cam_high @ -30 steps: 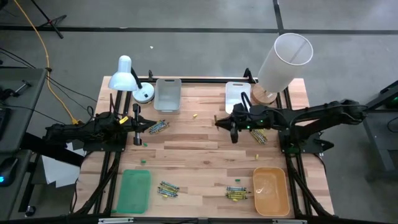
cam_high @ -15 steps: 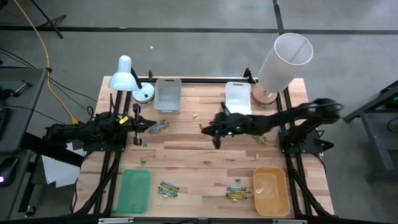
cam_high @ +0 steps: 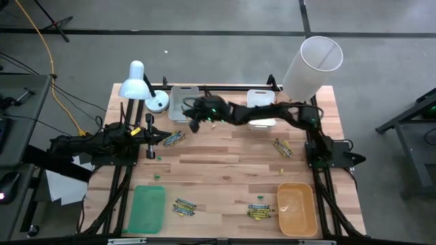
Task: Sort crayons
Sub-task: Put the yellow crayon into the gray bin
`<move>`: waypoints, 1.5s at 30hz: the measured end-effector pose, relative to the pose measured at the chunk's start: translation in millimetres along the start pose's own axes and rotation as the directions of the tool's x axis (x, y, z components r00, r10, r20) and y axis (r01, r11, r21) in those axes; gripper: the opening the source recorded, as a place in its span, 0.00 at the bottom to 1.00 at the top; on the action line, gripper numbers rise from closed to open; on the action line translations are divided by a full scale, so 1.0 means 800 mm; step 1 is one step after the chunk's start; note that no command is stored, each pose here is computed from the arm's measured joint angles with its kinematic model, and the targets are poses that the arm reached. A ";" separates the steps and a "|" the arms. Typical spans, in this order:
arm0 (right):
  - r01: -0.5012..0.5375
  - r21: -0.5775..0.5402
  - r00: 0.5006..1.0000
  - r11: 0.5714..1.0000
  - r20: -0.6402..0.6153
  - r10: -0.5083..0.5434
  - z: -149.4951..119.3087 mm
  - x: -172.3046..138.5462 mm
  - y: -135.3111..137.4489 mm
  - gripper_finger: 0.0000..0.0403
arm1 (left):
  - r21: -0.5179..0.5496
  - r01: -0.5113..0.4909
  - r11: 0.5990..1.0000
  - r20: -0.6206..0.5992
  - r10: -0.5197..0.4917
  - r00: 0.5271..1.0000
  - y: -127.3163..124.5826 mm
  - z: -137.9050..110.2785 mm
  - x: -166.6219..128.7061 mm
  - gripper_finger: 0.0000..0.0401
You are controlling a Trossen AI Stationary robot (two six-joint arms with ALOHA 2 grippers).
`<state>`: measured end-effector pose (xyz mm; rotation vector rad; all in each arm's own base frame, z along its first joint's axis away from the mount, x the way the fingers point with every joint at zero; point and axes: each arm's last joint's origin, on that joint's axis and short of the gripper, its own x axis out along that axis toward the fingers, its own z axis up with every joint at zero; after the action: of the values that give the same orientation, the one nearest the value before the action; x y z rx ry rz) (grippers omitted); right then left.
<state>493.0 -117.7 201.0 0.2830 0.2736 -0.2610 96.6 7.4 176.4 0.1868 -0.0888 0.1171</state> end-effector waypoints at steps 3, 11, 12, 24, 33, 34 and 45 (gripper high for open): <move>0.046 0.046 0.997 0.998 -0.056 -0.044 0.003 0.022 -0.017 0.01 | 0.000 0.000 1.000 0.000 0.000 1.000 0.000 0.000 0.000 0.00; 0.127 0.120 0.971 0.985 -0.216 -0.099 0.005 0.040 -0.033 0.13 | 0.000 0.000 1.000 0.000 0.000 1.000 0.000 0.000 0.000 0.00; 0.129 0.120 0.971 0.984 -0.218 -0.101 0.008 0.039 -0.034 0.16 | 0.000 0.000 1.000 0.000 0.000 1.000 0.000 0.000 0.000 0.00; -0.076 0.112 0.928 0.991 -0.356 0.112 0.050 0.008 -0.050 0.53 | 0.000 0.000 1.000 0.000 0.000 1.000 0.000 0.000 0.000 0.00; -0.165 -0.055 0.822 0.985 -0.559 0.106 0.046 -0.114 -0.005 0.53 | 0.000 0.000 1.000 0.000 0.000 1.000 0.000 0.000 0.000 0.00; -0.144 -0.051 0.826 0.988 -0.556 0.092 0.038 -0.132 -0.001 0.53 | 0.000 0.000 1.000 0.000 0.000 1.000 0.000 0.000 0.000 0.00; 0.165 0.260 0.867 0.951 -0.498 -0.014 -0.078 -0.341 0.059 0.53 | 0.000 0.001 1.000 0.000 -0.001 1.000 0.000 0.000 0.000 0.00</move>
<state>239.0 3.4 236.1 0.6382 0.7604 -0.3213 96.6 7.4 176.4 0.1869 -0.0887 0.1165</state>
